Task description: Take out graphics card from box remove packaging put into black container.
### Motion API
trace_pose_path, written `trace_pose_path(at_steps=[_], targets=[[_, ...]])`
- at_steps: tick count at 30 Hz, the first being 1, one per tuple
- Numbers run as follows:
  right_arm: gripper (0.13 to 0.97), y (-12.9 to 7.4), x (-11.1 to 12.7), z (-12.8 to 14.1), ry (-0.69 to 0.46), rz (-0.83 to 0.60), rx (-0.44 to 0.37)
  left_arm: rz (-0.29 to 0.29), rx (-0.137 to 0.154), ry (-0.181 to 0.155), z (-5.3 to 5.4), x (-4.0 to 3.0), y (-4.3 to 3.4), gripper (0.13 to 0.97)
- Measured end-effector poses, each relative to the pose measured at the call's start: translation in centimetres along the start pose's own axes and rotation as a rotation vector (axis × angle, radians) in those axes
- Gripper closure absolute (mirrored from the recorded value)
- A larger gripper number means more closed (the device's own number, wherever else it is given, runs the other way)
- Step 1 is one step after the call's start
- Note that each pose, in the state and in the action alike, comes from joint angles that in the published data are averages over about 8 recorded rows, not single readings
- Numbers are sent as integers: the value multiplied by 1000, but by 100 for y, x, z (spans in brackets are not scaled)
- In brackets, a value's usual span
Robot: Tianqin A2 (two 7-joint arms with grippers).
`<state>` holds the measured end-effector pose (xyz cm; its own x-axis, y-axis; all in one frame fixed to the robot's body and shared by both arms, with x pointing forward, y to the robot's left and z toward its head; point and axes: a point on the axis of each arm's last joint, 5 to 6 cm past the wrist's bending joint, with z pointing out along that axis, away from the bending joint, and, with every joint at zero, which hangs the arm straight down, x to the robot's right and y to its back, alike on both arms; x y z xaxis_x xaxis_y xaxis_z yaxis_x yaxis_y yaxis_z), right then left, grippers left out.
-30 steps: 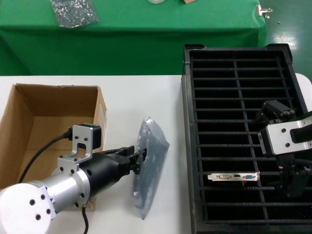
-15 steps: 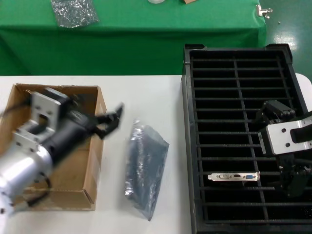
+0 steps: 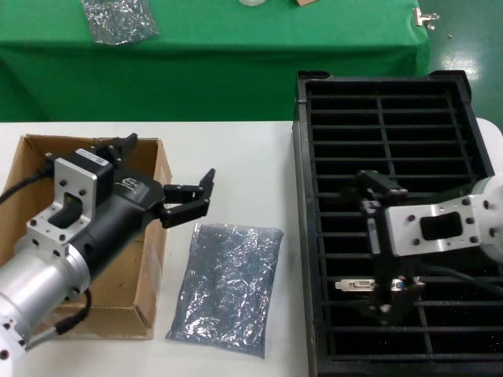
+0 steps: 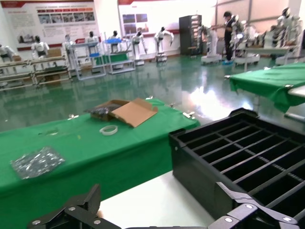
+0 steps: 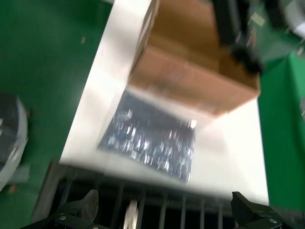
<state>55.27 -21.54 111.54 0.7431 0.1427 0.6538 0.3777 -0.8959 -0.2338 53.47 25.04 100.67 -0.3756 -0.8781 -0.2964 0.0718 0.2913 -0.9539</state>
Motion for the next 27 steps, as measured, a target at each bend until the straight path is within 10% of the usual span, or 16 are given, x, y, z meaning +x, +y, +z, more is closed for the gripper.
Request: trace_pose_path(at_steps=[27], targets=[[130, 115, -391, 703, 333, 340, 573, -66, 151, -40, -17, 147, 523, 132]])
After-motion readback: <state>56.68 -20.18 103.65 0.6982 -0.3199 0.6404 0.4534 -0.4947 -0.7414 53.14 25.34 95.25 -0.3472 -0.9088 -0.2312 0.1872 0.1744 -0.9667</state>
